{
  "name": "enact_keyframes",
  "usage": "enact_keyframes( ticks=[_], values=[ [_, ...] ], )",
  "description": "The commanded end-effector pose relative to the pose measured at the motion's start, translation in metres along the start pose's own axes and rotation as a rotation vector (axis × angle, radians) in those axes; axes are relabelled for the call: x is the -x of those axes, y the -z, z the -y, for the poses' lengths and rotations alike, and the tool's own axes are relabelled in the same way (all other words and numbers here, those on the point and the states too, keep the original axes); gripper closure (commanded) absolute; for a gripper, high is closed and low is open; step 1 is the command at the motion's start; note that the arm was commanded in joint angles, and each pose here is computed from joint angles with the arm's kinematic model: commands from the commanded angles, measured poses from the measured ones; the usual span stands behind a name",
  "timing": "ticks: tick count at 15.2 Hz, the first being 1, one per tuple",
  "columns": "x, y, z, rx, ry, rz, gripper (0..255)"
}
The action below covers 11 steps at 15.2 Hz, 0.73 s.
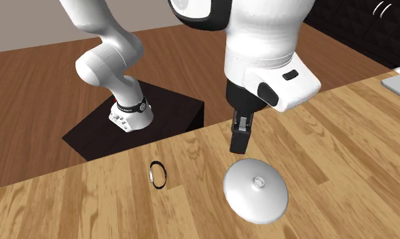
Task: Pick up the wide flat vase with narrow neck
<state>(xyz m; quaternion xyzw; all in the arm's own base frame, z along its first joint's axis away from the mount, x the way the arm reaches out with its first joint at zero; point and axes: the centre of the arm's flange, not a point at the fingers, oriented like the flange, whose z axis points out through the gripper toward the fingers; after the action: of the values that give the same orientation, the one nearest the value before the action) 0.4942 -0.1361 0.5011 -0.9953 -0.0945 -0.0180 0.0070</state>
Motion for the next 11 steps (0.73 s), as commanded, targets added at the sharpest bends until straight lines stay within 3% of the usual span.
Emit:
enact_keyframes(
  ticks=[1,6,11],
  values=[
    [-0.016,-0.008,-0.019,0.004,0.012,-0.001,0],
    [-0.058,-0.03,-0.064,0.012,0.038,-0.003,0],
    [-0.057,-0.056,-0.064,0.012,0.038,-0.003,0]
  ],
)
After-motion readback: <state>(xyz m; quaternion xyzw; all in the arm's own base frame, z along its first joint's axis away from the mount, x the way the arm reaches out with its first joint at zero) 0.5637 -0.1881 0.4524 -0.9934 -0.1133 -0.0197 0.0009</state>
